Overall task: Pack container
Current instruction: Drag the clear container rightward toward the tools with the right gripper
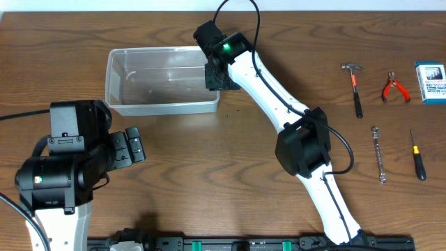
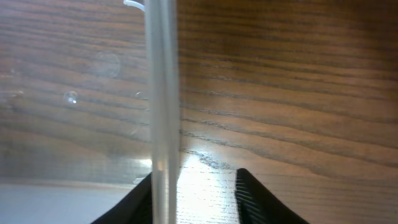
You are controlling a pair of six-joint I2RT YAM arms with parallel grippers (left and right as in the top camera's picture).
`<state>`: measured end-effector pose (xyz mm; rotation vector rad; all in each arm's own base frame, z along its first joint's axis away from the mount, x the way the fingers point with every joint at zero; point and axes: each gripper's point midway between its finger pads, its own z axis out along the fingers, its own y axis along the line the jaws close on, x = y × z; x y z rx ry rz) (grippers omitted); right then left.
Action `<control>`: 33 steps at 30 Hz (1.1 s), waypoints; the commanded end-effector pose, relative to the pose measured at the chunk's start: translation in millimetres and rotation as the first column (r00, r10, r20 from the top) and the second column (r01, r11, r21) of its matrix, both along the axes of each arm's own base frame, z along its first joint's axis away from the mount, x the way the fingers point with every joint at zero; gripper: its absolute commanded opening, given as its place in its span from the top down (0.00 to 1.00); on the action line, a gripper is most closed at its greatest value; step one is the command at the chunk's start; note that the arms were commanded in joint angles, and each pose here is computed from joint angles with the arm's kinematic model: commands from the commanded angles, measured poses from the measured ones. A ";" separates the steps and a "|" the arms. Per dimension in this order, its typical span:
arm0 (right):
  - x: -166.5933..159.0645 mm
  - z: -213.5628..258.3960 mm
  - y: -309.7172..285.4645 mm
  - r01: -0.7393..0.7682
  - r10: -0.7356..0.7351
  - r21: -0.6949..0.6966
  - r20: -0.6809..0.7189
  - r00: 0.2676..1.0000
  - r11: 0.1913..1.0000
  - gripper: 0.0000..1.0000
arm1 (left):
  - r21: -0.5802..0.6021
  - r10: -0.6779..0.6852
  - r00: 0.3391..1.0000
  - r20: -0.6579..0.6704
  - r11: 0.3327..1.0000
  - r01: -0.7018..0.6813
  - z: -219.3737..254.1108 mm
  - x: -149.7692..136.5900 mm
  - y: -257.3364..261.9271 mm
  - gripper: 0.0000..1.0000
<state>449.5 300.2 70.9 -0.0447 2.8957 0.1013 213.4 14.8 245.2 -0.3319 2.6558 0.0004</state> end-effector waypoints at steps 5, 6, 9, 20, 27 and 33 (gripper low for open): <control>3.9 0.3 -4.0 0.013 -0.013 -0.019 0.015 1.000 1.000 0.77 | -0.003 0.012 1.000 0.013 1.000 -0.012 5.5 1.9 0.9 0.02; 4.2 0.5 -4.2 0.014 -0.014 -0.018 0.016 1.000 1.000 0.79 | -0.003 0.012 1.000 0.013 1.000 -0.012 5.5 1.9 1.0 0.02; 6.3 0.6 -7.5 0.021 -0.021 -0.018 0.016 1.000 1.000 0.84 | -0.003 0.012 1.000 0.013 1.000 -0.012 5.5 1.8 0.9 0.02; 14.3 10.9 -36.1 0.073 -0.073 -0.032 -0.003 0.997 0.997 0.99 | -0.003 0.012 1.000 0.014 1.000 -0.012 5.6 2.0 0.9 0.02; 17.1 37.2 -50.7 -0.005 0.007 -0.080 0.023 1.000 0.997 0.99 | -0.003 0.012 1.000 0.013 1.000 -0.012 5.5 1.8 0.9 0.02; 5.0 64.0 -74.7 -0.100 0.099 -0.151 -0.012 0.995 0.983 0.99 | -0.003 0.012 1.000 0.006 1.000 -0.012 4.7 0.3 0.9 0.02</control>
